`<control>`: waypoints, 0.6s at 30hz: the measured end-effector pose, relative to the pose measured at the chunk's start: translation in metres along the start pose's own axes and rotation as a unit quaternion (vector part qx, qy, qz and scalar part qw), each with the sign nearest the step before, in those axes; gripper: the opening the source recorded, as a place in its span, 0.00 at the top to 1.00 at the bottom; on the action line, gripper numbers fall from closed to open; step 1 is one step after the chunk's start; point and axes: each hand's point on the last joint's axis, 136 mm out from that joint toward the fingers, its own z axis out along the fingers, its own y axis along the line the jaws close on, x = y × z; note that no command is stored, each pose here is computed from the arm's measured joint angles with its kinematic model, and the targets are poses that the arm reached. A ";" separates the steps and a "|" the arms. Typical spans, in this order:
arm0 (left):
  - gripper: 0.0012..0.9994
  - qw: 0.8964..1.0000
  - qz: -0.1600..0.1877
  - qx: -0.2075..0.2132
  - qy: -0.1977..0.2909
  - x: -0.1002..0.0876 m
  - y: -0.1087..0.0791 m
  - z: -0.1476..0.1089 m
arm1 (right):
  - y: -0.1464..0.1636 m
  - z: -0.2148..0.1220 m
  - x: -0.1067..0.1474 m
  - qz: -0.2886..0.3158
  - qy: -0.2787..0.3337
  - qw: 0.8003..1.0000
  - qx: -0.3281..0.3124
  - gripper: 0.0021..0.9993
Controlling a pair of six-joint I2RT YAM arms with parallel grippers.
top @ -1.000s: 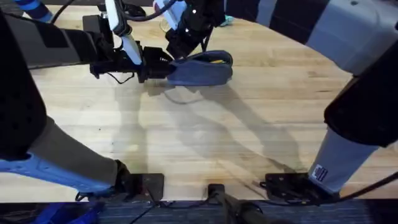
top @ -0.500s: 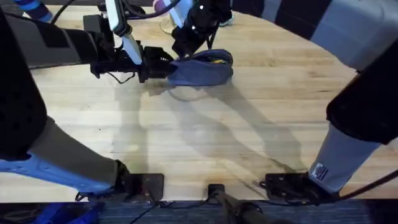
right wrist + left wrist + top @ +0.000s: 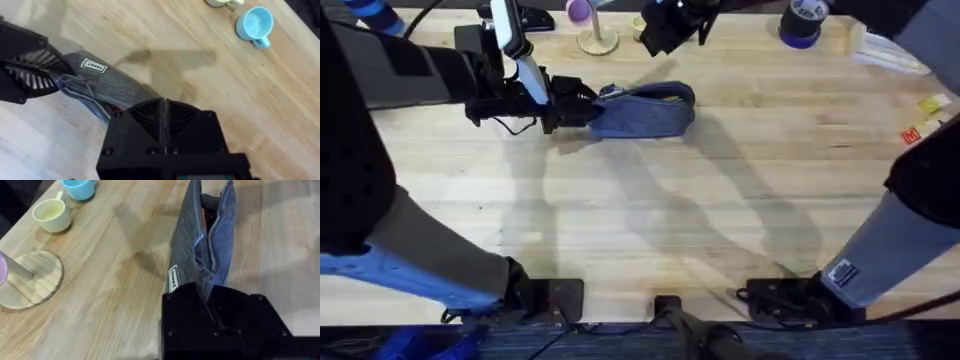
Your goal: Unzip the bag, pick up the pens from the table one at a time and place them inside, then zip the bag closed.
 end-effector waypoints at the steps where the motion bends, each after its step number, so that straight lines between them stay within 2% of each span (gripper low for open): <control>1: 0.96 1.000 0.000 0.000 0.000 0.000 0.000 0.000 | 0.000 0.000 0.001 0.000 0.001 1.000 0.000 0.97; 10: 0.96 1.000 0.000 0.000 0.000 0.000 0.000 0.000 | -0.003 -0.008 -0.002 -0.003 -0.008 1.000 0.003 0.96; 11: 0.96 1.000 0.000 0.000 0.000 0.000 0.000 0.000 | -0.004 -0.012 -0.003 -0.002 -0.011 1.000 0.003 0.88; 17: 0.96 1.000 0.000 0.000 0.000 0.000 0.000 0.000 | -0.004 -0.043 -0.013 -0.004 -0.047 0.999 0.000 0.05; 18: 0.96 1.000 0.000 0.000 0.000 0.000 0.000 0.000 | -0.003 -0.048 -0.015 -0.005 -0.052 0.999 -0.005 0.02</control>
